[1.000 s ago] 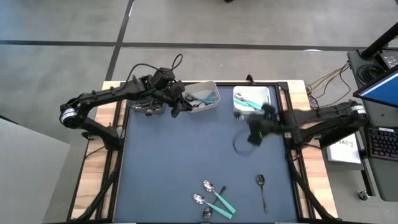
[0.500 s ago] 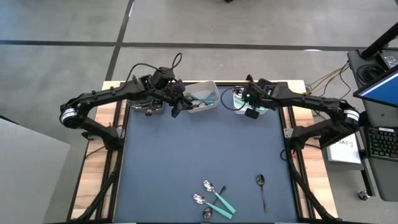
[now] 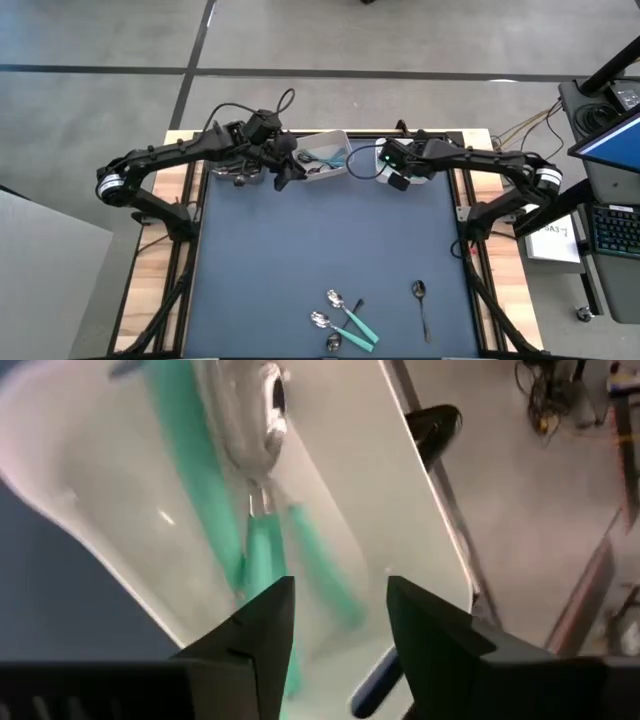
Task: Sort silverware by color (type)
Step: Put the light blue spoon into the white bin
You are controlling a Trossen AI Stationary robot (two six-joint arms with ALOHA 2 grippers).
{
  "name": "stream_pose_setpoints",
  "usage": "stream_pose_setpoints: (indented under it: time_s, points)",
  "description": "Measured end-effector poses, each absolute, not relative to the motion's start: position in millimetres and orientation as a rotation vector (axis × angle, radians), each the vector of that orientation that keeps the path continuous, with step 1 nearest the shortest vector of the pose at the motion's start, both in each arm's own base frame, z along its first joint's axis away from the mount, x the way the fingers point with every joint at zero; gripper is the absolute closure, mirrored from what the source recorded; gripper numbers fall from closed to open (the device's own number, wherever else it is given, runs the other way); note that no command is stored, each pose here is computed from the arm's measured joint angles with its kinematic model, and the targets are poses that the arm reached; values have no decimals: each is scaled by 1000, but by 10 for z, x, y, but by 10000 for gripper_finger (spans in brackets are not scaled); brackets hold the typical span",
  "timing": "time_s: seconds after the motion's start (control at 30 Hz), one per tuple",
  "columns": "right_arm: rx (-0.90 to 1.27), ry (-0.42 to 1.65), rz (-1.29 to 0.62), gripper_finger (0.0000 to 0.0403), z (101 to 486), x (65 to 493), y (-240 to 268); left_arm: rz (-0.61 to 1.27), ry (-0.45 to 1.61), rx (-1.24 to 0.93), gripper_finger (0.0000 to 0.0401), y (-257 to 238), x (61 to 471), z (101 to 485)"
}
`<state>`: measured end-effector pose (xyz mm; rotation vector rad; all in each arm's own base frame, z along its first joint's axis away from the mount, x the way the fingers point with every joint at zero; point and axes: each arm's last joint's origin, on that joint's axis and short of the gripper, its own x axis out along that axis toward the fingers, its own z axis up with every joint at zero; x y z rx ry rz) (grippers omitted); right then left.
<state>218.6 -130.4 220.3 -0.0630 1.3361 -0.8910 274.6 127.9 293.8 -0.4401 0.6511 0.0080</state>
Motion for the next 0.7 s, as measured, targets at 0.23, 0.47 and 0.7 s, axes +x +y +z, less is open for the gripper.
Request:
stream_pose_setpoints:
  time_s: [0.23,0.47,0.7]
  points:
    - [222,1223,-890,255,2308,2106,-1213,-53,769,-507,305,994,2788,2855]
    - [414,1149,-704,273,2422,2085,-1062,-216,860,-516,305,367,2970,2680]
    - [360,1160,-565,289,2454,2171,-770,-324,874,-499,305,-228,3243,2484]
